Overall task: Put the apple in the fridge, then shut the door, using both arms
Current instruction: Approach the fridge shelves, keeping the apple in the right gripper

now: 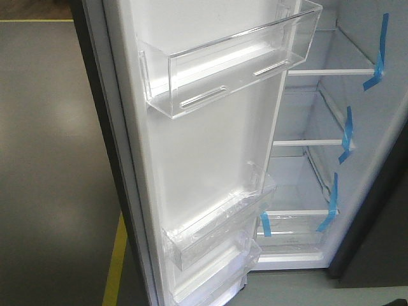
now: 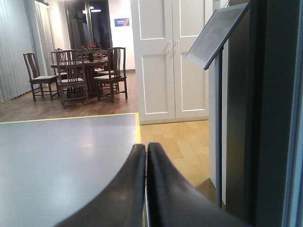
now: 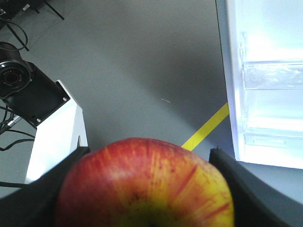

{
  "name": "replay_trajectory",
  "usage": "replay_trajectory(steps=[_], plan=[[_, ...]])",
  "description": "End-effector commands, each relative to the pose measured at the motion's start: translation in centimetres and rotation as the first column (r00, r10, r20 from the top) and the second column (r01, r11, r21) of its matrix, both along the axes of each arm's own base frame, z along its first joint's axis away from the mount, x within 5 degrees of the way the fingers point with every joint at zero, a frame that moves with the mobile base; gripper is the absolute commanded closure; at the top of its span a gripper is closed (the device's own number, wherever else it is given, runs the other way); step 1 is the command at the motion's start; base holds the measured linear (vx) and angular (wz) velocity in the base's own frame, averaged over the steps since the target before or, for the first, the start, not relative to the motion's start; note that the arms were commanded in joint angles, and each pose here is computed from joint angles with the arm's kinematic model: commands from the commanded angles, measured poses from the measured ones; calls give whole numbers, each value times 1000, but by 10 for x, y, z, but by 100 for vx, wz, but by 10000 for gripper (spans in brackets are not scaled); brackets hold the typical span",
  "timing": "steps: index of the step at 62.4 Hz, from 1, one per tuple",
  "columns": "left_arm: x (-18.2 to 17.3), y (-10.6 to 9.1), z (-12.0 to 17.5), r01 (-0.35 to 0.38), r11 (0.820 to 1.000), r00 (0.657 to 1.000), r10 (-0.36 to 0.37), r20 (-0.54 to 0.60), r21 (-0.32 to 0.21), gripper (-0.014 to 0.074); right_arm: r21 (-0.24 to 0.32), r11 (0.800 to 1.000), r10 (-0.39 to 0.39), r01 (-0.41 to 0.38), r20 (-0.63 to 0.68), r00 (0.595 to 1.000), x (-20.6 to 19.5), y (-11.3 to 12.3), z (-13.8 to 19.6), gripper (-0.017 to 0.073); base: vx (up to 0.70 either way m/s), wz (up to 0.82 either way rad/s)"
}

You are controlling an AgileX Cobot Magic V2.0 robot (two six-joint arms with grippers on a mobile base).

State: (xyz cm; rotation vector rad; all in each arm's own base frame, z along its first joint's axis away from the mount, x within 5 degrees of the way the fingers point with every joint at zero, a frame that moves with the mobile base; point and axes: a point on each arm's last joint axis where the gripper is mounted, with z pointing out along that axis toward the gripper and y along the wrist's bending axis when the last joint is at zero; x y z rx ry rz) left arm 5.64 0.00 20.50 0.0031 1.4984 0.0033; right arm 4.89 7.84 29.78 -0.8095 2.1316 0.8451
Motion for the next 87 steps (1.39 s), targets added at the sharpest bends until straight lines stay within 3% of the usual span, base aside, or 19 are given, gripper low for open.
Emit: replay_trajectory(steps=[1, 87], plan=[[-1, 0, 1, -3, 1000, 998, 4, 70, -13, 600, 62, 998, -23, 20, 38, 999, 3, 2, 12, 198, 5, -1], [-1, 0, 1, -3, 1000, 998, 4, 70, -13, 600, 62, 998, -23, 20, 38, 999, 3, 2, 12, 198, 1, 0]])
